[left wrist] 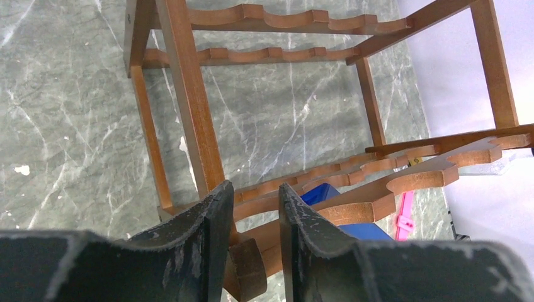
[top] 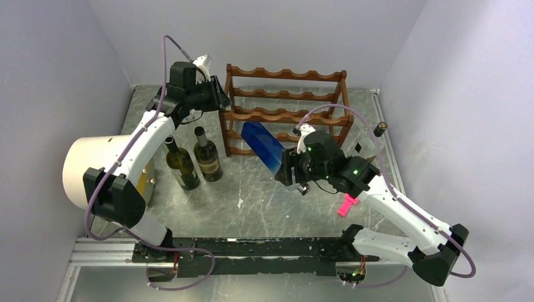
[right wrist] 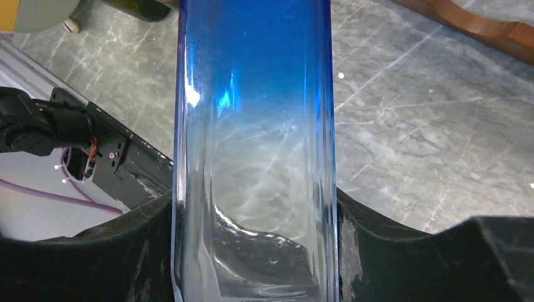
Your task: Put the wine bottle on the wine rack
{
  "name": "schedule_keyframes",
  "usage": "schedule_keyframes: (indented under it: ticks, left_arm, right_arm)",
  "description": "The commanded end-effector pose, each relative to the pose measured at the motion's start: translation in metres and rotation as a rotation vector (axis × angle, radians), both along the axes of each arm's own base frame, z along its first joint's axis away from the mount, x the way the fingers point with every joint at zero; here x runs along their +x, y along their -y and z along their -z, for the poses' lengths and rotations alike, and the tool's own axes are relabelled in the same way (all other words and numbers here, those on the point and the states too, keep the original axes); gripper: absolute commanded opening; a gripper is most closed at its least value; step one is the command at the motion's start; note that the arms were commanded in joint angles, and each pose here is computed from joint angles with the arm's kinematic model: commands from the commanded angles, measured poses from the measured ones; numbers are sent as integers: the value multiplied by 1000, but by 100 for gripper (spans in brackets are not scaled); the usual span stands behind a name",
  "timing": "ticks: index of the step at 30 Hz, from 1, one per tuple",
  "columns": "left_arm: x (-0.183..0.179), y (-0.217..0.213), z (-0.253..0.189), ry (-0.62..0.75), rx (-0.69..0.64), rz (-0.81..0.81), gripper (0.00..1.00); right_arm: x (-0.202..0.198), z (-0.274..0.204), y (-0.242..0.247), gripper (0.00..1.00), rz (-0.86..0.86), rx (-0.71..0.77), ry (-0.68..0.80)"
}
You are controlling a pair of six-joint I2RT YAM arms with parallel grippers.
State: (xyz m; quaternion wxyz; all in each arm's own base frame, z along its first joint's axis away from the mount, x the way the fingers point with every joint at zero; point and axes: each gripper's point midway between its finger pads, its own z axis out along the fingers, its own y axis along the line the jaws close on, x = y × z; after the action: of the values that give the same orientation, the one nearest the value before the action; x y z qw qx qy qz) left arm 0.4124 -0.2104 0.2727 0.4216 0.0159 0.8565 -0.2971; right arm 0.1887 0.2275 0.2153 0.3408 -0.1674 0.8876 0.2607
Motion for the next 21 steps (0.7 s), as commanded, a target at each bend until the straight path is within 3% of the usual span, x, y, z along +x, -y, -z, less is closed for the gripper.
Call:
schedule_keyframes:
  ticks: [1, 8, 15, 21]
  left_arm:
    - [-5, -7, 7, -36, 41, -20, 40]
    - [-5, -10, 8, -37, 46, -22, 51]
    - [-11, -7, 13, -59, 28, 2, 34]
    - [-18, -8, 17, -73, 28, 3, 25]
  right_arm:
    - [3, -65, -4, 0, -8, 125, 125]
    - [-6, -43, 13, 0, 38, 43, 44]
    - [12, -38, 17, 0, 128, 16, 68]
    - [33, -33, 24, 0, 220, -33, 114]
